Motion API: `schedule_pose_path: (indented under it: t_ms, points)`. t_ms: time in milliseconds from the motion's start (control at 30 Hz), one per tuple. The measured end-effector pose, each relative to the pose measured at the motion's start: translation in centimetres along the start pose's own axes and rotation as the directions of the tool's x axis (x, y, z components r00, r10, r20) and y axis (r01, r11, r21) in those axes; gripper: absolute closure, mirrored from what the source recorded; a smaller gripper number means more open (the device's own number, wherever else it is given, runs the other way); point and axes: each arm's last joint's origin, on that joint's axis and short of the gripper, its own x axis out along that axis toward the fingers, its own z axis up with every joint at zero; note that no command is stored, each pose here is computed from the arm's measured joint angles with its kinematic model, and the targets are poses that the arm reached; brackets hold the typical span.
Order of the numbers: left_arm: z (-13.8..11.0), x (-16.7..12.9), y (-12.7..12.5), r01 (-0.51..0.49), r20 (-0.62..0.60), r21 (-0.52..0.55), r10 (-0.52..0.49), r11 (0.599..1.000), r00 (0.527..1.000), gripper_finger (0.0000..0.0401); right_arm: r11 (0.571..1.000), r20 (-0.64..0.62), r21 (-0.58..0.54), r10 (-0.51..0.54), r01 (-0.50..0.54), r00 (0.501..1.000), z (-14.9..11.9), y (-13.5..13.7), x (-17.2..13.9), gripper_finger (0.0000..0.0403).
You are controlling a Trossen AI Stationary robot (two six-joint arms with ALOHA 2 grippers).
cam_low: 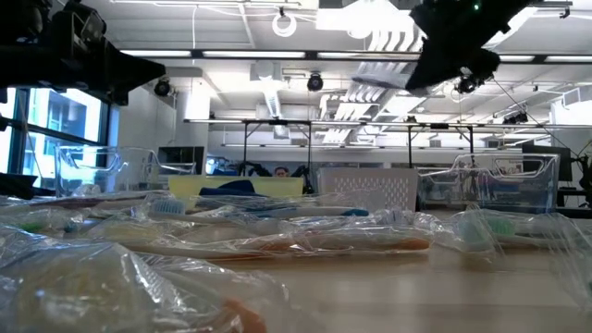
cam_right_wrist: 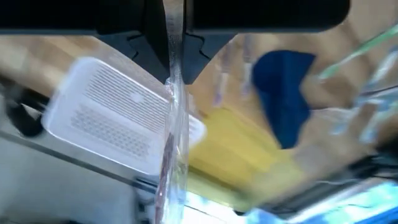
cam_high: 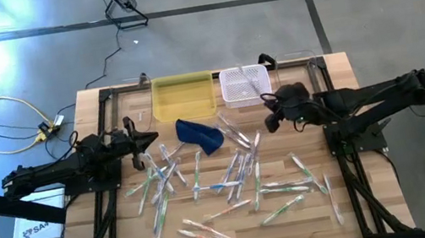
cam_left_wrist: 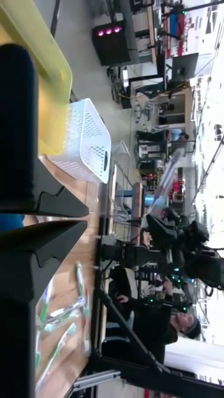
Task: Pick & Place Toothbrushes
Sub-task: Put the violet toothbrush into the right transparent bin
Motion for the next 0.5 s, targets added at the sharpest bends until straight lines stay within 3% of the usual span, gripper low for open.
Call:
schedule_pose_path:
  t_ms: [267, 500]
  points:
    - [0.0, 0.0, 0.0, 0.000, -0.001, -0.045, 0.000, 0.999, 1.000, 0.0384, 0.970, -0.116, 0.110, -0.204, 0.217, 0.972, -0.4, -2.9, 1.0, 0.0393]
    - [0.6, 0.0, 0.0, 0.001, 0.015, -0.049, 0.000, 0.999, 1.000, 0.0384, 0.937, -0.189, 0.209, -0.241, 0.279, 0.952, 0.4, -4.9, 2.2, 0.0393]
